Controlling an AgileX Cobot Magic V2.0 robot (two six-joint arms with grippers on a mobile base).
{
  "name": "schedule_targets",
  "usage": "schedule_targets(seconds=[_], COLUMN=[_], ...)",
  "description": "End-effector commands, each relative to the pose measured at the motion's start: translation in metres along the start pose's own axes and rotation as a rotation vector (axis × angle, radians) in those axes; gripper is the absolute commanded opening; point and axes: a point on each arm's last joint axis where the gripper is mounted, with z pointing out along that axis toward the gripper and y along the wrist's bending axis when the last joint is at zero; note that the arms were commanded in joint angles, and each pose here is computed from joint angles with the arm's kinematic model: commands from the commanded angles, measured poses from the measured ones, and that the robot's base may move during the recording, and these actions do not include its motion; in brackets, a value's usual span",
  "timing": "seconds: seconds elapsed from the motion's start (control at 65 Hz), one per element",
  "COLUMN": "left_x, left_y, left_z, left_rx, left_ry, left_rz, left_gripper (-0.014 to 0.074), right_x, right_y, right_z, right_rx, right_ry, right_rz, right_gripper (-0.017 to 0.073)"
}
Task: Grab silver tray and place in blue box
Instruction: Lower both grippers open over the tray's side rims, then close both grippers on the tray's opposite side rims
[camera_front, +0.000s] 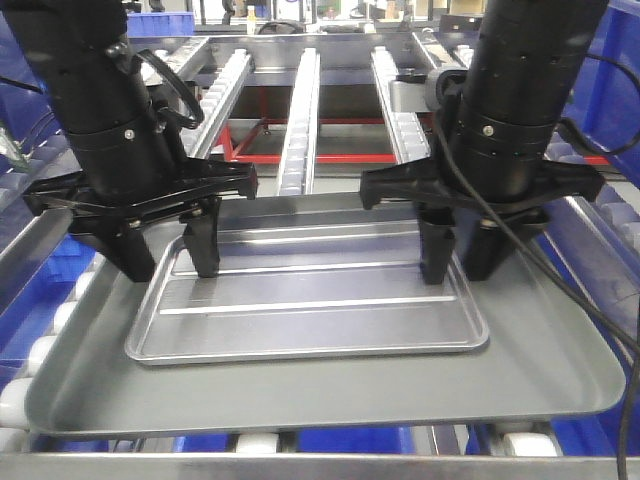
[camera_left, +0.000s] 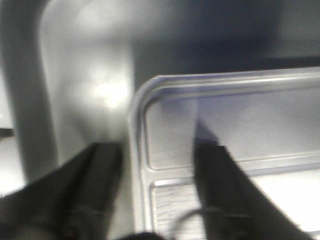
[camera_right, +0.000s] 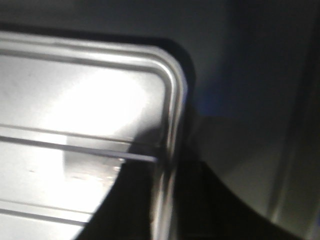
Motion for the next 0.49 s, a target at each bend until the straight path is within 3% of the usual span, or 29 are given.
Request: schedule_targets(seconds=[0.0,0.138,0.292,0.477], left_x=[-0.005,-0.006,-0.009,-0.011], left_y=[-0.004,-0.004,-0.005,-0.006], left_z=[-0.012,-0.013,-0.024,-0.065], left_rx=[0.021,0.023,0.016,0.046], left_ry=[-0.042,-0.046,-0.049,-0.124], left_rz=[-0.006,-0.006,0.003,0.004], left_gripper=[0.0087,-0.0116,-0.0097,-0.0096], right_x=[-0.012,-0.011,-0.011,-0.008], right_y=[0.001,0.001,0.000,-0.004], right_z=[-0.020,-0.020,-0.031,-0.069], right_rx=[-0.025,-0.023,-0.024,-0.031], right_ry=[-0.090,-0.084,-0.093,-0.133], right_rz=[-0.011,-0.012,-0.009,-0.004], right_gripper=[0.0064,0.0057,0.0057,0.0057])
